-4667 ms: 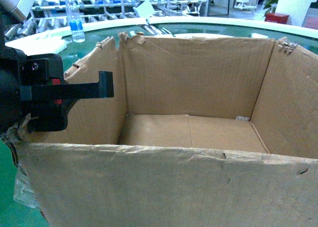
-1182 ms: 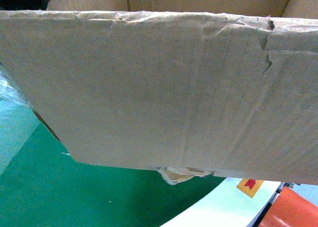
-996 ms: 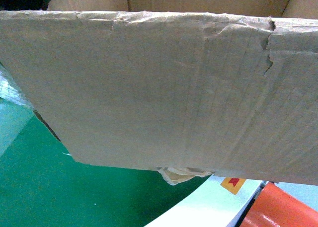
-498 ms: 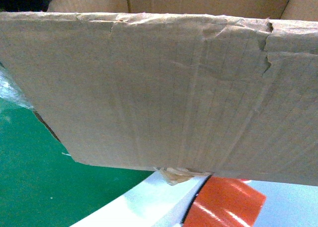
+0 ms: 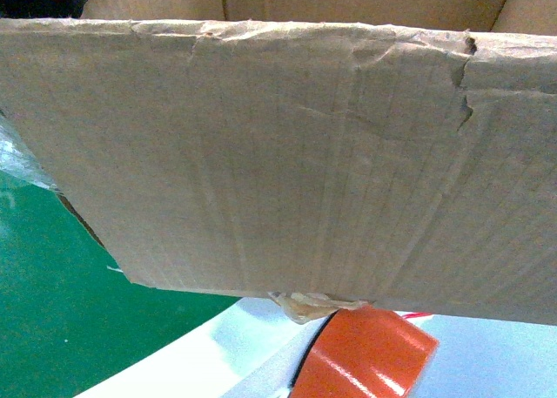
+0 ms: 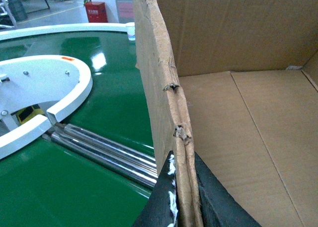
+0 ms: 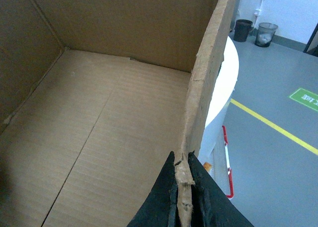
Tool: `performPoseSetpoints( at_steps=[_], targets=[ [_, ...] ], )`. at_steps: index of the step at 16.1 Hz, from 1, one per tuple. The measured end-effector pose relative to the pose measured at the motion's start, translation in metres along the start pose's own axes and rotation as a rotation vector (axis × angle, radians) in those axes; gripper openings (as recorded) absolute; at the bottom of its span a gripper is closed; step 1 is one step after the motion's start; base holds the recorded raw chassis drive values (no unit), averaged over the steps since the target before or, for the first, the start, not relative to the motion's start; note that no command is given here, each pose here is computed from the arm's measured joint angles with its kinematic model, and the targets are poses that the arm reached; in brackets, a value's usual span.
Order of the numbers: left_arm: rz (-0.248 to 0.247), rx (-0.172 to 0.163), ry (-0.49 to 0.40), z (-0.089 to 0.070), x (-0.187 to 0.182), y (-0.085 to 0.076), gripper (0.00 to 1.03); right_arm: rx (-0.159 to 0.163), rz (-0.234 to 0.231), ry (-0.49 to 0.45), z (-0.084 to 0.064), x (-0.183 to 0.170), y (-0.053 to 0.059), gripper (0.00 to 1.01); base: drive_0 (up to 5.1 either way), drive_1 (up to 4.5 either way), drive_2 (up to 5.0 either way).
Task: Sort boxes to right shelf from conveyor
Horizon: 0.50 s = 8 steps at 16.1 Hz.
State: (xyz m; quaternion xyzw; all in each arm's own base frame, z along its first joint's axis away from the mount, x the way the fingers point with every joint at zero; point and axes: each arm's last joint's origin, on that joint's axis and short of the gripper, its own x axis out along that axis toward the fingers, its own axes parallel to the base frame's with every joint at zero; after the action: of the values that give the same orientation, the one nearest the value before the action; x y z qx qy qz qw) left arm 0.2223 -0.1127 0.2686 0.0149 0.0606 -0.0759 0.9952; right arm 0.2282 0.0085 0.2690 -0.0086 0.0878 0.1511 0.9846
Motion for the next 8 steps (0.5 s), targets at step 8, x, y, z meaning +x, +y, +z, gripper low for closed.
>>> performPoseSetpoints(
  at_steps=[8],
  targets=[
    [0.000, 0.000, 0.000, 0.0000, 0.0000, 0.0000, 0.03, 0.000, 0.000, 0.000, 0.0000, 0.0000, 0.0000, 0.03, 0.0, 0.00, 0.0]
  ],
)
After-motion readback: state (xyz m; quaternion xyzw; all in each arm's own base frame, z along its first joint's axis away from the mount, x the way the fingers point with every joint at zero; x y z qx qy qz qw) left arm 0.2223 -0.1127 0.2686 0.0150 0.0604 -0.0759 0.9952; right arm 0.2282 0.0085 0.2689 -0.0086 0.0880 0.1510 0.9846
